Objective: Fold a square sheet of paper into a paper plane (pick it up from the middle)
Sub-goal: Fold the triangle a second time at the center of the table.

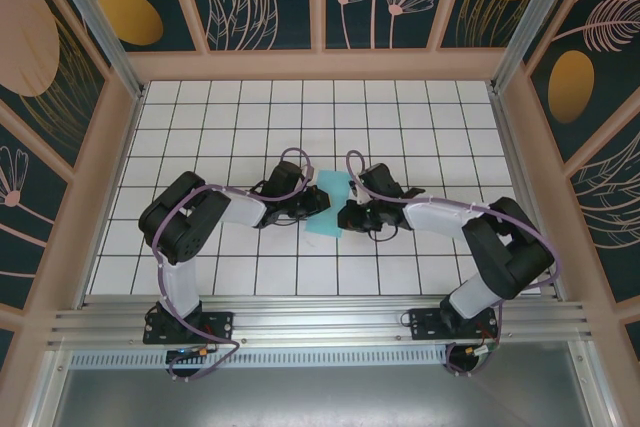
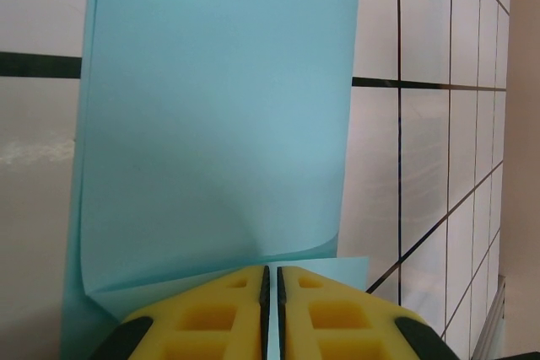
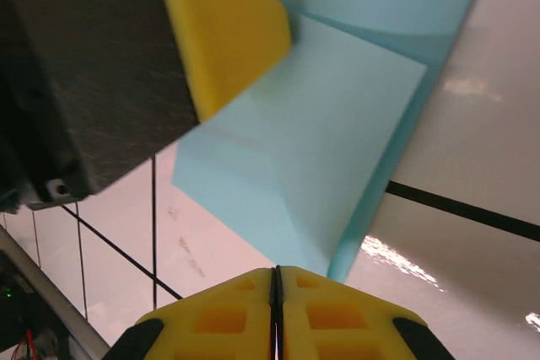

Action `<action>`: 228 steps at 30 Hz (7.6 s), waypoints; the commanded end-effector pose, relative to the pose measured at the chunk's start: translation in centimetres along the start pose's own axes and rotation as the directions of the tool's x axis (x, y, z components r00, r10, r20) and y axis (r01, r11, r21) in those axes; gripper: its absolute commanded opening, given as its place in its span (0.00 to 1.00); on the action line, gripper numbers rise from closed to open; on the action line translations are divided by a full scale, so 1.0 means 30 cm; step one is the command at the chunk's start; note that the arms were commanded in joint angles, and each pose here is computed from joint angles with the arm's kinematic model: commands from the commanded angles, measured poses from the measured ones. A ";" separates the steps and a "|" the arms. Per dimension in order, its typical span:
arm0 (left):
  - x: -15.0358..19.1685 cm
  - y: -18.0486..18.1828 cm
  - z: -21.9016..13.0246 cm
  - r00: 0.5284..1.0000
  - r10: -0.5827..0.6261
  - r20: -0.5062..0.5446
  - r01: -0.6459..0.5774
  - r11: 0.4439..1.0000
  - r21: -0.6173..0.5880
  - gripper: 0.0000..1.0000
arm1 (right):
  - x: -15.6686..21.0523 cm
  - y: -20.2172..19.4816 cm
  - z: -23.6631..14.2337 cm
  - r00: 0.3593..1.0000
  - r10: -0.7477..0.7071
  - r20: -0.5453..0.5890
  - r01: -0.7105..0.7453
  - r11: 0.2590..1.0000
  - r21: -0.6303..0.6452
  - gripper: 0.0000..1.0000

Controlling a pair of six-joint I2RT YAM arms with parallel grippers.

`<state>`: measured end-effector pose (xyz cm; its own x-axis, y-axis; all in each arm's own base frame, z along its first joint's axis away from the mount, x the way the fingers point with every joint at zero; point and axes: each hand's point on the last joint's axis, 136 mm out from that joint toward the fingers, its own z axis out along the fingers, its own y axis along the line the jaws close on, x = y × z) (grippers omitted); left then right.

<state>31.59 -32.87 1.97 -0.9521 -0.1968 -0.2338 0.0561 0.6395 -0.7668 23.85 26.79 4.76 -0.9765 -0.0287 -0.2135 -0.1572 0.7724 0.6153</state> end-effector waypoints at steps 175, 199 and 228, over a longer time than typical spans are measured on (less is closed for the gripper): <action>-0.139 -0.105 -0.142 0.997 0.031 0.066 -0.032 0.999 0.018 0.18 | 0.119 -0.167 0.138 0.980 0.169 -0.107 -0.165 0.985 0.049 0.02; 0.003 0.138 -0.012 0.997 -0.064 -0.037 0.058 0.986 -0.154 0.13 | -0.063 0.054 0.097 0.995 0.091 -0.033 -0.095 0.988 -0.124 0.04; -0.006 0.127 -0.021 0.998 -0.052 -0.040 0.045 0.985 -0.166 0.12 | 0.118 -0.116 0.119 0.980 0.163 -0.118 -0.164 0.986 0.002 0.07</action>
<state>32.30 -31.73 1.68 -0.9639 -0.1972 -0.1789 0.0020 0.6664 -0.7456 23.14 27.66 1.56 -0.9970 0.0243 -0.0736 -0.0336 0.7202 0.6929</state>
